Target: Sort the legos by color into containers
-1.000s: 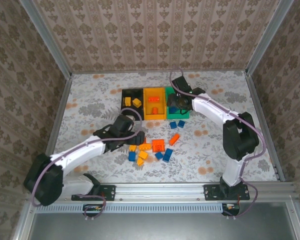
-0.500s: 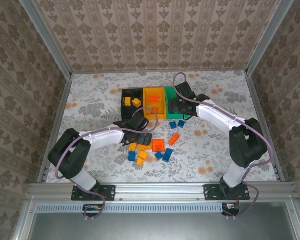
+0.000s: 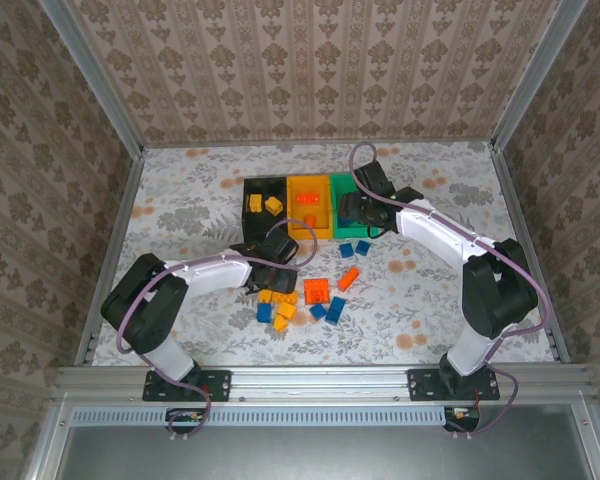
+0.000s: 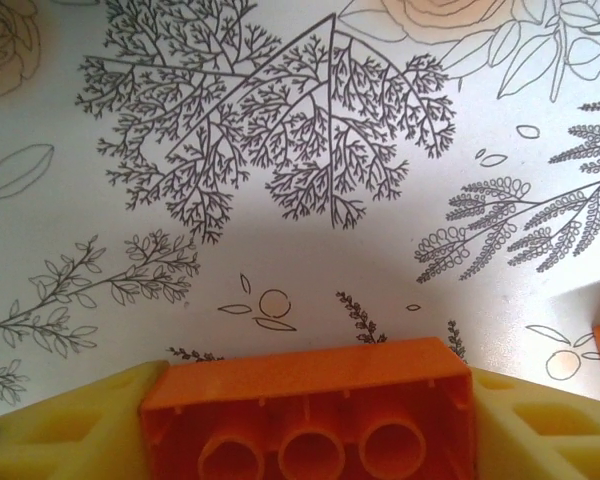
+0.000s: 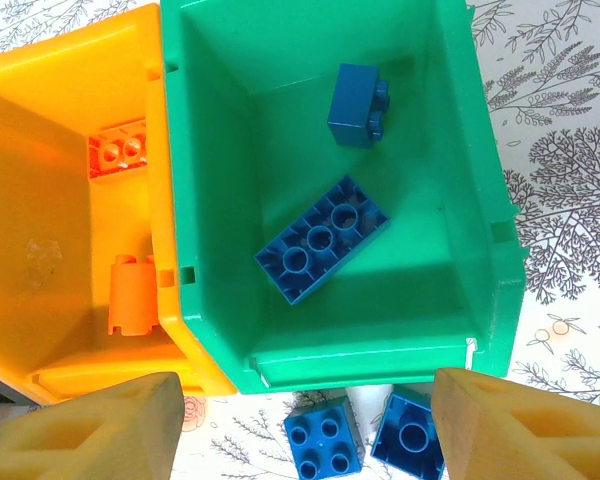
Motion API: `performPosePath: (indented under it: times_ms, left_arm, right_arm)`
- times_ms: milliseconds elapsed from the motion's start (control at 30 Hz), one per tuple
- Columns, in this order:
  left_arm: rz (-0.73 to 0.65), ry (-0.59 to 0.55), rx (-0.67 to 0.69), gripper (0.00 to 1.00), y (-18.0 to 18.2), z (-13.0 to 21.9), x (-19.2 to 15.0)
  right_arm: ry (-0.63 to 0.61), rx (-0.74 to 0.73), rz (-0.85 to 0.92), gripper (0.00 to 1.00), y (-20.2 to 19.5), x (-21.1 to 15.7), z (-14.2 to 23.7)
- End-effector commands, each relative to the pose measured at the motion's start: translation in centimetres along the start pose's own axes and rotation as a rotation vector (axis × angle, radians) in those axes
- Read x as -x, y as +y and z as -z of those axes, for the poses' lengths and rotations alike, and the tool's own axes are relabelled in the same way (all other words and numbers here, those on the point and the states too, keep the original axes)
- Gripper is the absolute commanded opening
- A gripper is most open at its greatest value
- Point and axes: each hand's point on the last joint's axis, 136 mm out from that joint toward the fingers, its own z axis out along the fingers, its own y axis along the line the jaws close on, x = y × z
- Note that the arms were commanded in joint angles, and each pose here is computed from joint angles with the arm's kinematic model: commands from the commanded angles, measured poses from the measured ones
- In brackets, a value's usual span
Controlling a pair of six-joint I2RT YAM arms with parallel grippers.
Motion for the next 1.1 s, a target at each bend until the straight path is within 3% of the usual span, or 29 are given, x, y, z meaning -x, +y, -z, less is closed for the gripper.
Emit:
performPosePath:
  times_ms: [0, 300, 467, 633, 867, 1067]
  left_arm:
    - [-0.017, 0.029, -0.01, 0.6, -0.3, -0.2, -1.0]
    - [-0.016, -0.099, -0.029, 0.51, -0.6, 4.1, 2.3]
    - [-0.033, -0.247, -0.072, 0.51, -2.0, 8.1, 7.8]
    - [-0.052, -0.332, -0.109, 0.51, -3.8, 8.7, 13.6]
    - [-0.039, -0.364, -0.115, 0.51, -4.2, 5.4, 20.6]
    - [-0.022, -0.342, -0.113, 0.55, -4.4, 2.7, 23.0]
  right_arm:
    - [-0.028, 0.019, -0.03, 0.68, 0.1, 0.8, 1.0]
    - [-0.039, 0.015, -0.05, 0.68, -0.4, 0.8, 1.7]
    - [-0.038, 0.009, -0.073, 0.68, -1.6, -0.2, 2.1]
    - [-0.02, -0.008, -0.095, 0.68, -3.2, -2.1, 2.4]
    - [0.01, -0.029, -0.089, 0.68, -4.6, -4.0, 2.7]
    - [0.018, -0.017, -0.09, 0.68, -5.0, -4.9, 3.4]
